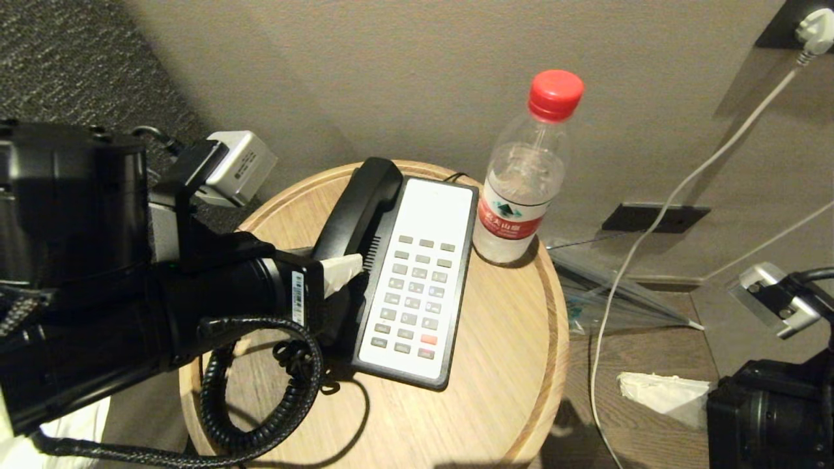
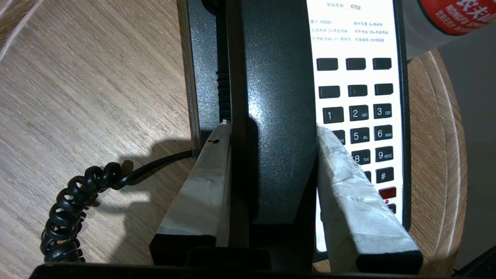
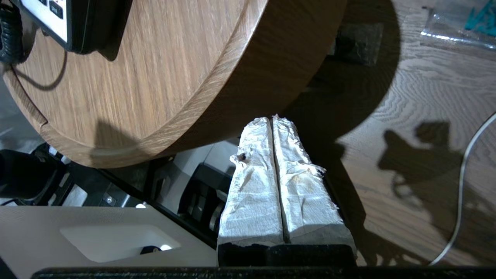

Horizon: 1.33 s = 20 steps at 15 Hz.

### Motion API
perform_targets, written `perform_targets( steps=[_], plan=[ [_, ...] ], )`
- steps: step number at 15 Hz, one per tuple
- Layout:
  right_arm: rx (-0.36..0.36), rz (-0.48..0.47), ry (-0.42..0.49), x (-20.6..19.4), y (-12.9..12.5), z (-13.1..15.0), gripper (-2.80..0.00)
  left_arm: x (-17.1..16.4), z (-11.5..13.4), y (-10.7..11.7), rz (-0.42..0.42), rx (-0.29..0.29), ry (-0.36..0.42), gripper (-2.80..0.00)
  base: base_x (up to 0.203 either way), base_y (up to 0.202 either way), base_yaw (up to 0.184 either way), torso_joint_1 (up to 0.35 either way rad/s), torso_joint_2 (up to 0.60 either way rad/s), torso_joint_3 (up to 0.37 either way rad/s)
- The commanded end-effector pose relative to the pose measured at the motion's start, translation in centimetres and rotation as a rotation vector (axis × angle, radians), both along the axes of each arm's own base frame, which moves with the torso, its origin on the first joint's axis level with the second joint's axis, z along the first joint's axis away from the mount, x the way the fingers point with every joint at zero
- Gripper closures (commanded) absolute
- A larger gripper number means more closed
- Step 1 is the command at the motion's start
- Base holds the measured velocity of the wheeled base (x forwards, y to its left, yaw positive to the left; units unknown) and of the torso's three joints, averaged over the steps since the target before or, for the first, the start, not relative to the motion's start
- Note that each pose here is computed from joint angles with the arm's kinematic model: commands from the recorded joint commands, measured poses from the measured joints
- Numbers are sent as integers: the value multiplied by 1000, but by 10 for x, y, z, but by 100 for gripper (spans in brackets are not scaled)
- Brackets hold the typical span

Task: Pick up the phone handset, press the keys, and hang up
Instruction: Put the handset back

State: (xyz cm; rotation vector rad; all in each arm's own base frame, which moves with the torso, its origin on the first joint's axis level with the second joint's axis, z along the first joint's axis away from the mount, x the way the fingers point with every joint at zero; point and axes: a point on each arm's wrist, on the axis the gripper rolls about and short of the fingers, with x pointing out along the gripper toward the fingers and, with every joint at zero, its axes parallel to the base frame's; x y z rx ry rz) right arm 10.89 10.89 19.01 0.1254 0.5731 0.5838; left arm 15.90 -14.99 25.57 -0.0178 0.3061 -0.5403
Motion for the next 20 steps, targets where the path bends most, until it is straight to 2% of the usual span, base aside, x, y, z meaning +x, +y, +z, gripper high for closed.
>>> perform_targets(
  steps=[1, 4, 9, 13, 14, 15, 20],
  plan=[
    [-2, -2, 4, 0, 0, -1, 0, 4, -4, -3, 8, 9, 13, 0, 0, 0, 0, 0, 0, 0],
    [-4, -2, 6, 0, 0, -2, 0, 4, -8, -4, 17, 18, 50, 0, 0, 0, 0, 0, 0, 0],
    [-9, -2, 11, 0, 0, -4, 0, 9, -10, -8, 35, -8, 89, 0, 0, 0, 0, 0, 0, 0],
    [-13, 0, 17, -1, -1, -6, 0, 10, -9, -7, 73, -10, 73, 0, 0, 0, 0, 0, 0, 0],
    [-13, 0, 17, -1, -1, -6, 0, 10, -9, -7, 73, -10, 71, -185, 0, 0, 0, 0, 0, 0],
    [-12, 0, 16, -1, -1, -6, 0, 9, -10, -6, 70, -8, 72, -280, 0, 0, 0, 0, 0, 0],
    [-17, 0, 21, -3, -3, -9, 0, 3, 3, -1, 75, -49, 33, -280, 0, 0, 0, 0, 0, 0]
  ],
)
